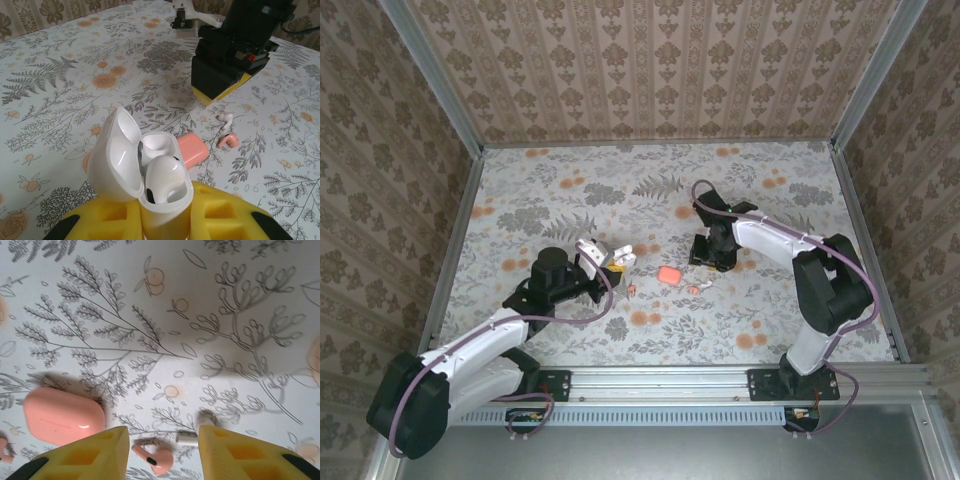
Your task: Insert the wireless bluetooth earbuds into the charging case
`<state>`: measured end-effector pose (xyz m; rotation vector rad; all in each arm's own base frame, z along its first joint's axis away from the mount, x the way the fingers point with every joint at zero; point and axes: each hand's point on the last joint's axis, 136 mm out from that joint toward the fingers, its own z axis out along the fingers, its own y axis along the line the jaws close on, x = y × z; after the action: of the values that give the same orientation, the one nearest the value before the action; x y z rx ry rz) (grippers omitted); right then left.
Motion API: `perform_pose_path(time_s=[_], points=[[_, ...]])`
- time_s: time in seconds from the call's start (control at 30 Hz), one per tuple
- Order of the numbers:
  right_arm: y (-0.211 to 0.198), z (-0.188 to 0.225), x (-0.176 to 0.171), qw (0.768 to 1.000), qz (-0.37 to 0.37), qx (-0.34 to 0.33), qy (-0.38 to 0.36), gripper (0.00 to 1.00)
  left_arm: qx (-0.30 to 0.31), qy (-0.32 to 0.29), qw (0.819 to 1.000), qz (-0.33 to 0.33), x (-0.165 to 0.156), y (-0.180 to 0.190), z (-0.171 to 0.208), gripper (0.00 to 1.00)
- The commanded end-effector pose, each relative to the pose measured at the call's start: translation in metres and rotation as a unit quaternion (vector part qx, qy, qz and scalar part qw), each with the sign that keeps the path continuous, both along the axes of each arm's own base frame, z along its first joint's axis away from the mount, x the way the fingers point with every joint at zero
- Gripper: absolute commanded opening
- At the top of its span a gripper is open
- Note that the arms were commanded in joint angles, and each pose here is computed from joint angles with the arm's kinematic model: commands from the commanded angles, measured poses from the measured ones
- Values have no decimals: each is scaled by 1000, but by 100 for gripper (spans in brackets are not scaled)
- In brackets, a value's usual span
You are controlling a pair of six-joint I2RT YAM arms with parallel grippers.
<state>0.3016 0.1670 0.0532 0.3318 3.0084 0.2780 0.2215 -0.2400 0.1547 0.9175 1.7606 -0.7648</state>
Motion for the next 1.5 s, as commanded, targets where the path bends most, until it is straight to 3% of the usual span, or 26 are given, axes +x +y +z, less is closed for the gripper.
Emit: perform_pose_path(time_s=[0.0,0.23,0.4,1.03,1.2,1.47], points=[[-24,3,-30,996,-15,-72,44,42,-10,-29,1000,-4,3,-3,20,7],[-24,-12,-43,995,-42,-69,64,43,-12,-29,999,-7,2,-4,20,7],[-7,-26,-37,996,-41,-31,66,43,-13,-28,999,-8,2,-4,21,7],[10,-33,-2,999,0,-25,38,41,-8,-30,1000,1,2,0,20,7],[3,-20,-8,997,31,-57,34,41,-8,-30,1000,2,2,0,20,7],[7,-15,-34,996,36,-38,66,42,-9,-28,1000,-1,4,-2,20,7]])
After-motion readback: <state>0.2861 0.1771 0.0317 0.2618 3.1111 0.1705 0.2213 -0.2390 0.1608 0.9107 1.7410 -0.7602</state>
